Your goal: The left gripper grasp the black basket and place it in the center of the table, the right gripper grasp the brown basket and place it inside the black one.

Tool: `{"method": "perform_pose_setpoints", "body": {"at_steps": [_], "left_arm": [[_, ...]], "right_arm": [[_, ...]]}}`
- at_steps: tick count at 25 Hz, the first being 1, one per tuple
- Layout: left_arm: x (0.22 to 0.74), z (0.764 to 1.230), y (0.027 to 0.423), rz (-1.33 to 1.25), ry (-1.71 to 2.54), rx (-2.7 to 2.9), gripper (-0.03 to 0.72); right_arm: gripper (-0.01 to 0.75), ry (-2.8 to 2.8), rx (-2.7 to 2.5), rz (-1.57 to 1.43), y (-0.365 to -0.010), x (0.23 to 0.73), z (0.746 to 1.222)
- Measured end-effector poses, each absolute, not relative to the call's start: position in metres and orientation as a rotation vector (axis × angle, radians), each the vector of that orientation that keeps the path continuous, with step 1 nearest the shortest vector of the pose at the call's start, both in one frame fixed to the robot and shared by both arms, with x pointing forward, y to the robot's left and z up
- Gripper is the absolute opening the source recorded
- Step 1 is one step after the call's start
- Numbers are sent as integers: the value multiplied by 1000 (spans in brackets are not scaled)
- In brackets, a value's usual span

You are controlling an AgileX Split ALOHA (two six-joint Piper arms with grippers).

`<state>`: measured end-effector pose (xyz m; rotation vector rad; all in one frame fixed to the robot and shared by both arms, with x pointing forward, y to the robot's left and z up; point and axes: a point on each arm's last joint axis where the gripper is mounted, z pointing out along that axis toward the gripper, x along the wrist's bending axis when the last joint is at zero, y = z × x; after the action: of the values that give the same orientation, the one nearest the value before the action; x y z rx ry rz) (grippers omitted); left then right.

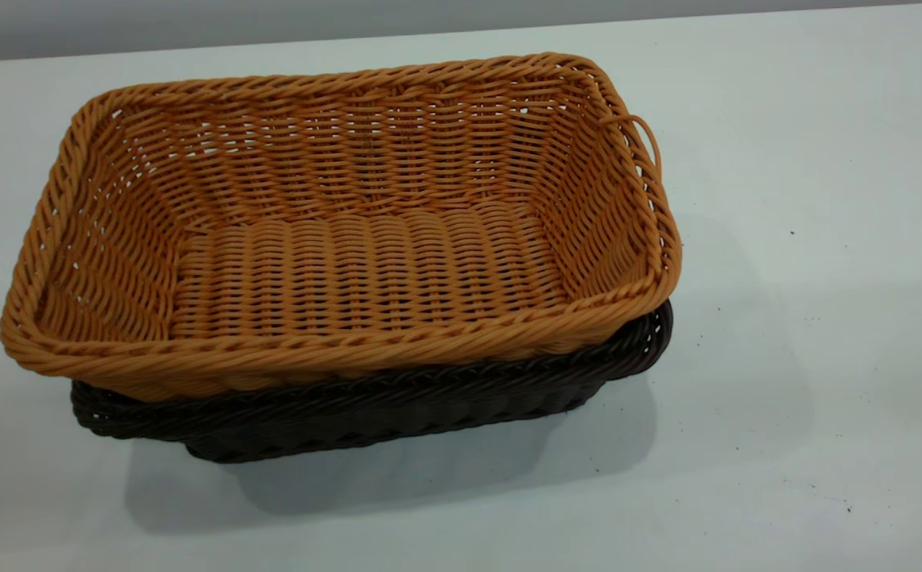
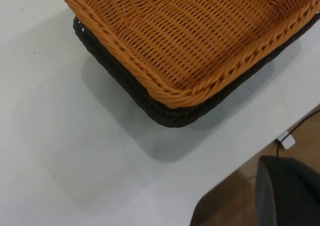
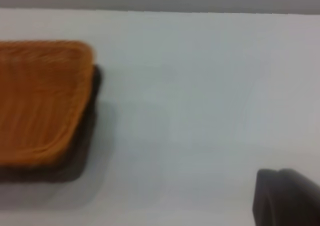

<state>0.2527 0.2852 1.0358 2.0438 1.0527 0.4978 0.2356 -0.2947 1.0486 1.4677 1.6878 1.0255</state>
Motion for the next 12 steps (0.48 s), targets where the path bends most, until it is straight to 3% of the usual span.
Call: {"method": "perform_pose_setpoints", "body": {"at_steps": [12], "left_arm": [[254,1036,286,545,1155,2001,-1]], "right_arm": [[0,1442,1677,852,-295,242,1049]]}}
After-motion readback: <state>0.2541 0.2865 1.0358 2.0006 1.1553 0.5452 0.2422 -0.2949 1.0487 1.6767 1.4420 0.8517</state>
